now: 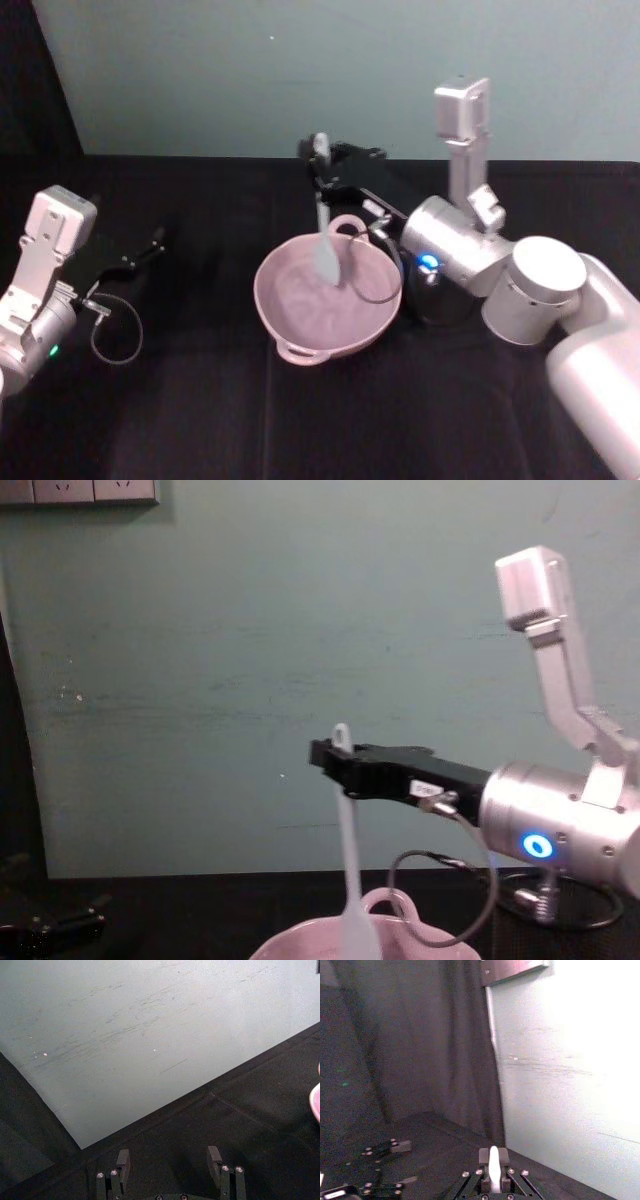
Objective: Use the one hand to pick up the spoon and stir the clear water in the bowl.
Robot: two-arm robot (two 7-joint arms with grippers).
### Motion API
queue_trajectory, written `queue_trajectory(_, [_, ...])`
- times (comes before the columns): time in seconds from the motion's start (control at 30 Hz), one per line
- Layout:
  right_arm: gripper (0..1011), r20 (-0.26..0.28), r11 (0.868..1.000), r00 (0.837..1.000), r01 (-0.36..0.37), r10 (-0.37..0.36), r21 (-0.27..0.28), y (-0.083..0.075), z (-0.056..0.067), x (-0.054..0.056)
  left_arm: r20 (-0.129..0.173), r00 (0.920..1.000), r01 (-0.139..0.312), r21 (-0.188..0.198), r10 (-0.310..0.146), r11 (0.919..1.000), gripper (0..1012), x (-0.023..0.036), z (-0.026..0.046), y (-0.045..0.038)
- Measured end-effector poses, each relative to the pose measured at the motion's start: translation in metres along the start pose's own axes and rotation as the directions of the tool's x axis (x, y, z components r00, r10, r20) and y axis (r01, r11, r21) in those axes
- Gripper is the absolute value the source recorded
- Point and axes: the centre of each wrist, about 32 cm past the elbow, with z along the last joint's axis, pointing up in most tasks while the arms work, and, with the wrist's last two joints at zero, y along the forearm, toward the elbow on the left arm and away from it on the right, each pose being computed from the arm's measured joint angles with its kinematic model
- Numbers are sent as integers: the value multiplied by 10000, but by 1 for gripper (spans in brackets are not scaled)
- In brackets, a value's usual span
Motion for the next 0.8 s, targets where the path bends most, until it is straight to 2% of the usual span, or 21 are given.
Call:
queue_trajectory(0.23, [111,58,9980,9981,620,-619,-82,-228,50,84,1,10000,-1,0,1,10000,1011,0,0,0])
queue_trajectory(0.47, [111,183,9976,9980,606,-600,-337,-358,84,28,0,10000,-1,0,1,10000,1011,0,0,0])
queue_trajectory(0.63, [111,212,9981,9997,150,-137,-597,-393,81,-146,0,10000,-1,1,1,10000,1011,0,0,0])
queue_trajectory(0.8, [111,196,9964,9985,-499,513,-683,-297,64,-327,0,10000,-1,0,1,10000,1011,0,0,0])
